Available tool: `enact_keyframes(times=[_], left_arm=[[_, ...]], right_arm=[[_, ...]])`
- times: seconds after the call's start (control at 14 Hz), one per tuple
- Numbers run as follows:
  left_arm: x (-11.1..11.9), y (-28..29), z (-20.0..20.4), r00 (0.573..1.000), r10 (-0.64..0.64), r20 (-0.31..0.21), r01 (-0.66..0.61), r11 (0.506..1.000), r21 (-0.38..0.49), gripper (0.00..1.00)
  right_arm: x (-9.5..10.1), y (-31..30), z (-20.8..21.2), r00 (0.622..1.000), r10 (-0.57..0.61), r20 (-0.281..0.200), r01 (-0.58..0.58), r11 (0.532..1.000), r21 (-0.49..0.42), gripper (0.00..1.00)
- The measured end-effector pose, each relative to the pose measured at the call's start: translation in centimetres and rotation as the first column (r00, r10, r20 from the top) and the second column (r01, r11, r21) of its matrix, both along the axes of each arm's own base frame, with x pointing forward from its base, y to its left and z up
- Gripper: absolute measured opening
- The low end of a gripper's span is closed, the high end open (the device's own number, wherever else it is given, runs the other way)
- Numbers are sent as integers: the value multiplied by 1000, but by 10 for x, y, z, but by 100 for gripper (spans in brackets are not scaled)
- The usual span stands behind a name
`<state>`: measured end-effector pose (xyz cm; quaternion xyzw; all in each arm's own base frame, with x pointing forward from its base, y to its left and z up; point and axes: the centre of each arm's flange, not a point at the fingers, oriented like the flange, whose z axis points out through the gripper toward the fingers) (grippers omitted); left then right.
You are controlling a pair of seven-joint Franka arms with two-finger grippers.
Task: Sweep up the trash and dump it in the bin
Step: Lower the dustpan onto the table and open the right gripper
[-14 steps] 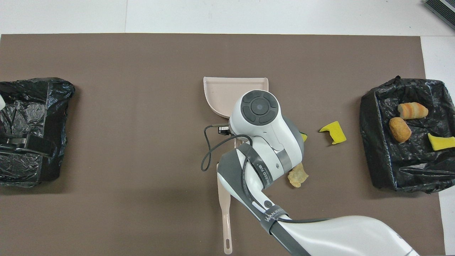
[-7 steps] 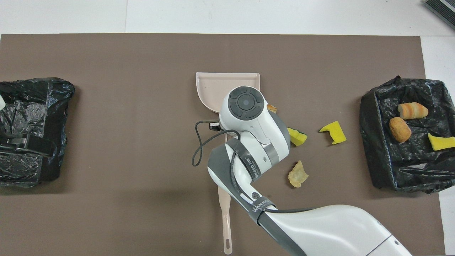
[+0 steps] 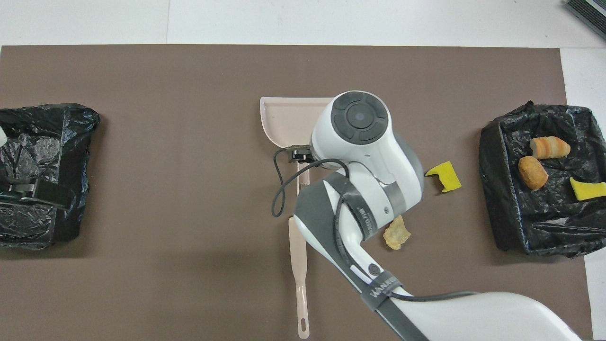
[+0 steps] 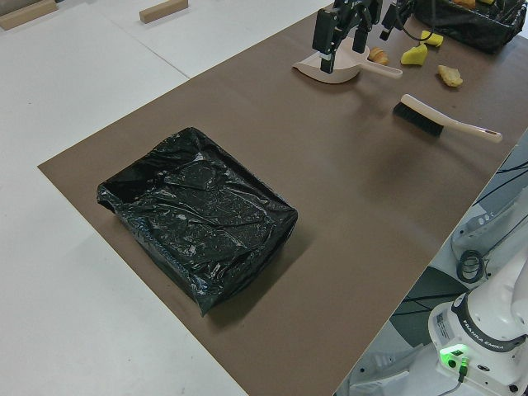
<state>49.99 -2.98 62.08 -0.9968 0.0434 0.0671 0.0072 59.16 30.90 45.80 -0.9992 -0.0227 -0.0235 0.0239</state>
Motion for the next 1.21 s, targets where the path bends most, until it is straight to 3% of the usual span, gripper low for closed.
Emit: enact_keyframes(times=[0.21,0.57,0.71,0.93,1.21], left_arm=[[0,0,0,1000,0,0,0,1000,0,100],[0,0,0,1000,0,0,0,1000,0,100],[0,0,0,1000,0,0,0,1000,0,100],[0,0,0,1000,0,0,0,1000,0,100],[0,0,0,1000,0,0,0,1000,0,100]], right_arm=[[-3,-44,38,1000,17,-26,-18,1000,-20,100],[-34,-47,27,985,29,-168,-42,996,-78,100],[-60,-37,15,978,48,-203,-61,996,-61,100],[-114,-12,-6,982,37,-187,-37,999,4,100],[-174,19,-34,980,4,-199,-6,1000,-10,100]])
